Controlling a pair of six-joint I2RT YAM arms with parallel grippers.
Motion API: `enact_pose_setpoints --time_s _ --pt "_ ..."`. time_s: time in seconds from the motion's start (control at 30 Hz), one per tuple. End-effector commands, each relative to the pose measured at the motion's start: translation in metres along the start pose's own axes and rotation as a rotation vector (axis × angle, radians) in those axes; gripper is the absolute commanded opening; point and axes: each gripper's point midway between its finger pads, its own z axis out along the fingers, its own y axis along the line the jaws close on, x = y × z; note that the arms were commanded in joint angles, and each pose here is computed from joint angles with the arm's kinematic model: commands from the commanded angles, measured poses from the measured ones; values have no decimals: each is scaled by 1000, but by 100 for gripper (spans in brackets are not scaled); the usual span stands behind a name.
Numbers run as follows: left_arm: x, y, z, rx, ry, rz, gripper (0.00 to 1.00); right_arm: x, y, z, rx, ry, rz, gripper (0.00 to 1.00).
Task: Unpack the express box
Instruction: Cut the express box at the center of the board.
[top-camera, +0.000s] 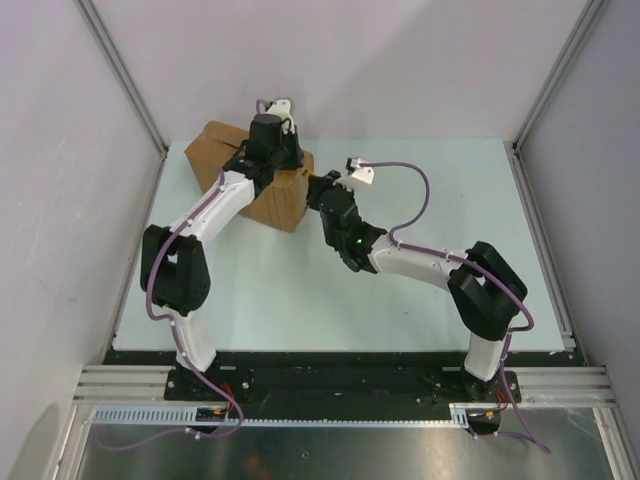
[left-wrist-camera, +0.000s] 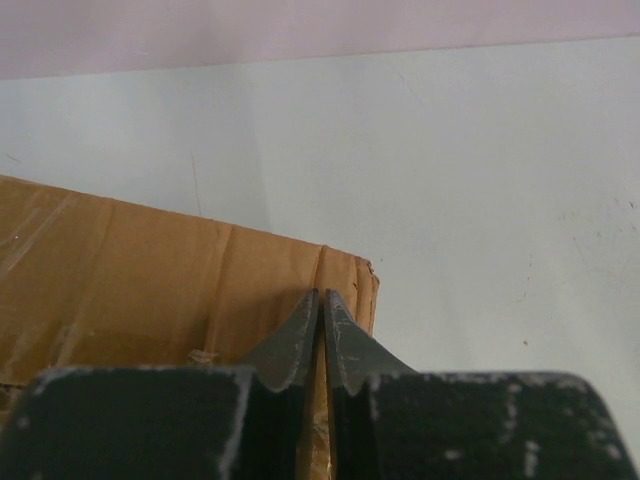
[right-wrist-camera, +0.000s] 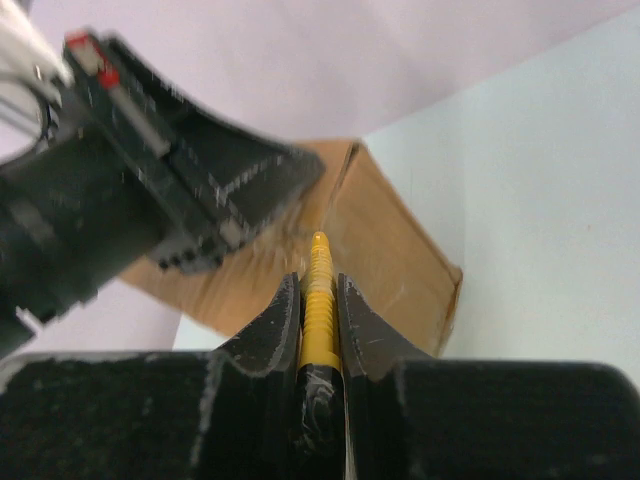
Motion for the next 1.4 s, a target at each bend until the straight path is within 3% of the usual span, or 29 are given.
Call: enact_pose_setpoints --time_s 0.0,0.23,0.63,1.37 --pt "94 47 8 -179 268 -7 9 47 11 -25 -41 143 -73 0" --pt "100 45 8 -162 284 -13 9 27 22 -31 -51 128 -29 0" --pt "92 34 -5 -100 272 6 9 -56 14 -12 -16 -74 -23 0" --pt "89 31 -6 -91 268 2 9 -33 16 21 -18 -70 7 0"
